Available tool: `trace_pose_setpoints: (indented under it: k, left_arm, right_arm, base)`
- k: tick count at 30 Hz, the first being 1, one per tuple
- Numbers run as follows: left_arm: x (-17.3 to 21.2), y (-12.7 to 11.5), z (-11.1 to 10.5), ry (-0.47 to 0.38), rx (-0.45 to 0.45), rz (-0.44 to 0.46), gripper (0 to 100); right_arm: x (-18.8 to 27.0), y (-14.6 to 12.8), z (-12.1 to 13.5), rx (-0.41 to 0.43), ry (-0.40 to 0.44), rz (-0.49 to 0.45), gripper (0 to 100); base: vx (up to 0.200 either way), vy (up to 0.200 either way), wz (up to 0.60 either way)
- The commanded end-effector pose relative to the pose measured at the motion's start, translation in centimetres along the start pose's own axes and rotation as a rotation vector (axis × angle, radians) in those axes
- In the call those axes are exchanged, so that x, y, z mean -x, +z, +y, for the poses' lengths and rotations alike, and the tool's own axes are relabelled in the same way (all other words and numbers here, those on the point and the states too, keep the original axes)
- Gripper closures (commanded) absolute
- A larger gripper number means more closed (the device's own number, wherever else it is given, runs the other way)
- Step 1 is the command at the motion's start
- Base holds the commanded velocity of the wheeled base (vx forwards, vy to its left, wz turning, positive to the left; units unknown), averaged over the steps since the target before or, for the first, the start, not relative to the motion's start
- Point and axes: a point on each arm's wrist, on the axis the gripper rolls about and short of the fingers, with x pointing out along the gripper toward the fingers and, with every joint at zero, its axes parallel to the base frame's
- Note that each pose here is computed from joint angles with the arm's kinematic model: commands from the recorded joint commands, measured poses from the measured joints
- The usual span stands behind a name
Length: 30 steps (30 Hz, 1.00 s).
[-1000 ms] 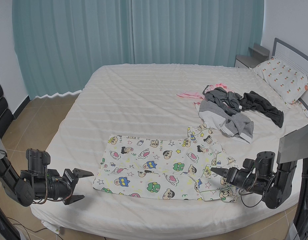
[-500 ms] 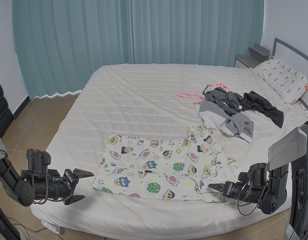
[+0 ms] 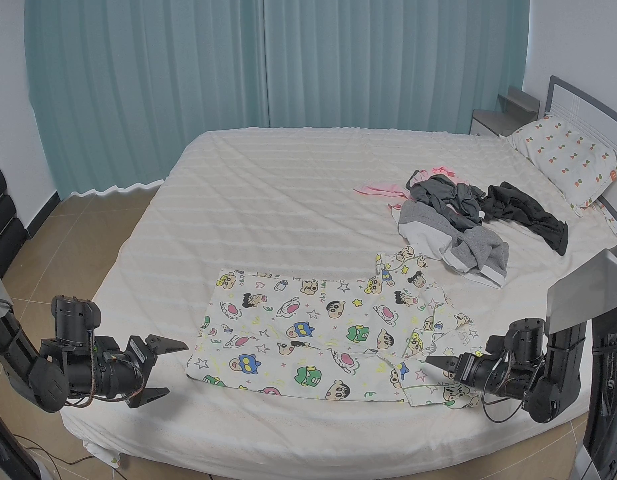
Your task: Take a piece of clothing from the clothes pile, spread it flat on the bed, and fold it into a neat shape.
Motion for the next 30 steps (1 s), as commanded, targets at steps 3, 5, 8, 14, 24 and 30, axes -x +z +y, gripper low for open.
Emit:
trace_pose_setpoints:
  k: [3, 5, 8, 14, 24, 30]
  left_arm:
    - [0.7, -0.1, -0.6, -0.031, 0.003, -0.012, 0]
    - [0.7, -0.1, -0.6, -0.033, 0.002, -0.011, 0]
    - [0.7, -0.1, -0.6, -0.032, 0.002, -0.009, 0]
    - [0.6, -0.1, -0.5, -0.030, -0.002, -0.010, 0]
    - [0.4, 0.1, -0.5, -0.025, -0.003, -0.010, 0]
    - [-0.4, 0.8, -1.0, -0.059, -0.029, -0.038, 0]
  right_arm:
    - [1.6, 1.6, 2.0, 0.027, 0.066, -0.080, 0]
    - [1.8, 1.8, 2.2, 0.030, 0.071, -0.089, 0]
    - [2.0, 1.9, 2.3, 0.032, 0.074, -0.098, 0]
    - [1.9, 1.8, 2.2, 0.032, 0.071, -0.093, 0]
    - [1.7, 1.8, 2.1, 0.031, 0.069, -0.089, 0]
    - [1.7, 1.9, 2.1, 0.029, 0.070, -0.096, 0]
  base:
    - [0.133, 0.000, 0.00]
    - [0.200, 0.000, 0.00]
    - [0.200, 0.000, 0.00]
    - [0.200, 0.000, 0.00]
    - [0.040, 0.000, 0.00]
    - [0.000, 0.000, 0.00]
